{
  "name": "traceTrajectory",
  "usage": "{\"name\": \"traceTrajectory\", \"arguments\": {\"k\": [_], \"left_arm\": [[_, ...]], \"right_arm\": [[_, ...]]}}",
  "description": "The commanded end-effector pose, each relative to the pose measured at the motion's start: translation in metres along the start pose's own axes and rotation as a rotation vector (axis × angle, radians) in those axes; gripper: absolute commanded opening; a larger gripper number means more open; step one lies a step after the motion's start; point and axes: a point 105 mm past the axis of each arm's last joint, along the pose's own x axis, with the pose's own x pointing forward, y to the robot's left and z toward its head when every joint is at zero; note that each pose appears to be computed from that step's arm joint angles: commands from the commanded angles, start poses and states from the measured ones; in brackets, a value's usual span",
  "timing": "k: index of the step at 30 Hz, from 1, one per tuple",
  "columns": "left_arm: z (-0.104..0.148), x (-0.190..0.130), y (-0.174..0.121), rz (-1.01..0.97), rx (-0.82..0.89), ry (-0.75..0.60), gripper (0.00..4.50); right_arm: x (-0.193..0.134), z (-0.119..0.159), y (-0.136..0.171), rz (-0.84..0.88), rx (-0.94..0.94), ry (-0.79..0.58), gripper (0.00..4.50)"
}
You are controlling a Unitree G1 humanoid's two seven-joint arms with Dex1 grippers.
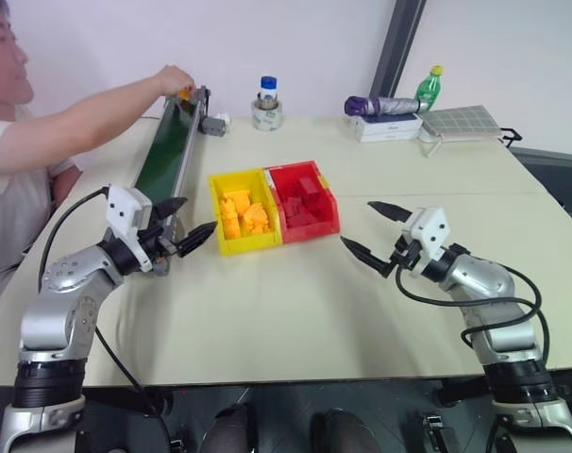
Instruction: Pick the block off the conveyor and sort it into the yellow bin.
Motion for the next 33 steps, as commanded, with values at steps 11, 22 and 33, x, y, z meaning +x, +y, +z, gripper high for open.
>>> {"name": "traceTrajectory", "arguments": {"k": [11, 22, 33], "left_arm": [[0.021, -0.002, 0.003, 0.021, 0.058, -0.098, 4.45], [0.023, -0.052, 0.040, 0.419, 0.098, -0.191, 4.45], [0.001, -0.095, 0.040, 0.728, 0.099, -0.163, 4.45]], "right_arm": [[0.000, 0.012, -0.005, -0.013, -0.041, -0.039, 4.50], [0.002, 0.021, -0.009, -0.034, 0.037, -0.112, 4.50], [0.007, 0.020, -0.003, -0.008, 0.046, -0.124, 4.50]]}}
